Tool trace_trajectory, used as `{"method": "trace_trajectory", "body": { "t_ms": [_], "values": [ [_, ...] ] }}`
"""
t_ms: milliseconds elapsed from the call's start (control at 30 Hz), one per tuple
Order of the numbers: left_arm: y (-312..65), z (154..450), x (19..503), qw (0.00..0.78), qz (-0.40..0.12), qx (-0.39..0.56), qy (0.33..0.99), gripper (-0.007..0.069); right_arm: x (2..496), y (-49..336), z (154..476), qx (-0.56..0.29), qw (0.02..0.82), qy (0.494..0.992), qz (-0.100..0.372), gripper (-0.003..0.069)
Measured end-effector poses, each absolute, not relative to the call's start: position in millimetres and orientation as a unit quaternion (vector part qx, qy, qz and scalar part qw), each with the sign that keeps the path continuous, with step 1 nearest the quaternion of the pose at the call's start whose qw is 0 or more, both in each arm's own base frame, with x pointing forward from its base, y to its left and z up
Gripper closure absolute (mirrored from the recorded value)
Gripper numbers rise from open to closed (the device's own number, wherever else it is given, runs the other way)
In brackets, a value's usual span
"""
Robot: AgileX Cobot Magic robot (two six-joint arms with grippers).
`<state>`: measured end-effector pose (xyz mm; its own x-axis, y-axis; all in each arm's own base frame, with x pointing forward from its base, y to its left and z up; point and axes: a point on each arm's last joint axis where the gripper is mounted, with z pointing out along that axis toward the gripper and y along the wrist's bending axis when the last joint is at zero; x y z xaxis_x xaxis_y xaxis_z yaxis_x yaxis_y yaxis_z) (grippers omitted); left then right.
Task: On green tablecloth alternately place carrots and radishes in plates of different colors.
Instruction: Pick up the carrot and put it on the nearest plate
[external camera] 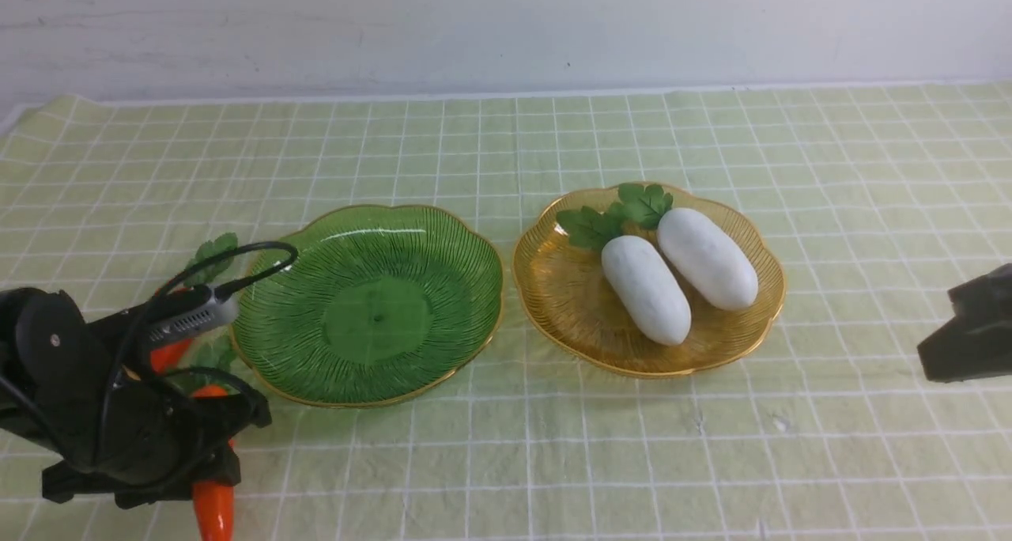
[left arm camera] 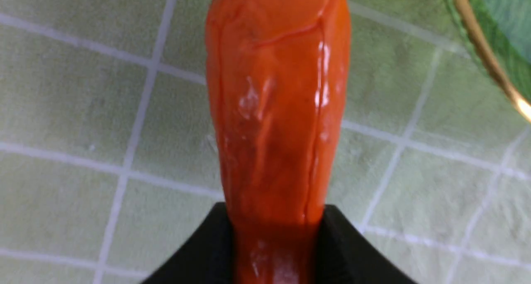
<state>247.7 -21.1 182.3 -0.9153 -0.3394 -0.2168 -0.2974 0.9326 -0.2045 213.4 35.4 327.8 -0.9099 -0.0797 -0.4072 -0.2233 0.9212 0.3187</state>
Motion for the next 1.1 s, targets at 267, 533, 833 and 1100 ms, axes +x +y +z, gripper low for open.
{"method": "trace_trajectory", "body": {
  "t_ms": [267, 533, 833, 1100],
  "values": [
    [-23, 287, 256, 0.113, -0.084, -0.116, 0.983, 0.0406, 214, 36, 328, -0.08, 0.199, 0.959, 0.184, 0.0673],
    [-68, 300, 325, 0.152, -0.092, -0.044, 0.983, 0.0406, 214, 36, 329, -0.078, 0.204, 0.958, 0.188, 0.0673],
    [-110, 256, 388, 0.144, -0.056, 0.015, 0.988, 0.0223, 217, 35, 330, -0.075, 0.219, 0.956, 0.182, 0.0673],
    [-96, 292, 409, 0.188, 0.015, 0.033, 0.982, 0.002, 217, 35, 329, -0.075, 0.219, 0.956, 0.181, 0.0673]
  ]
}}
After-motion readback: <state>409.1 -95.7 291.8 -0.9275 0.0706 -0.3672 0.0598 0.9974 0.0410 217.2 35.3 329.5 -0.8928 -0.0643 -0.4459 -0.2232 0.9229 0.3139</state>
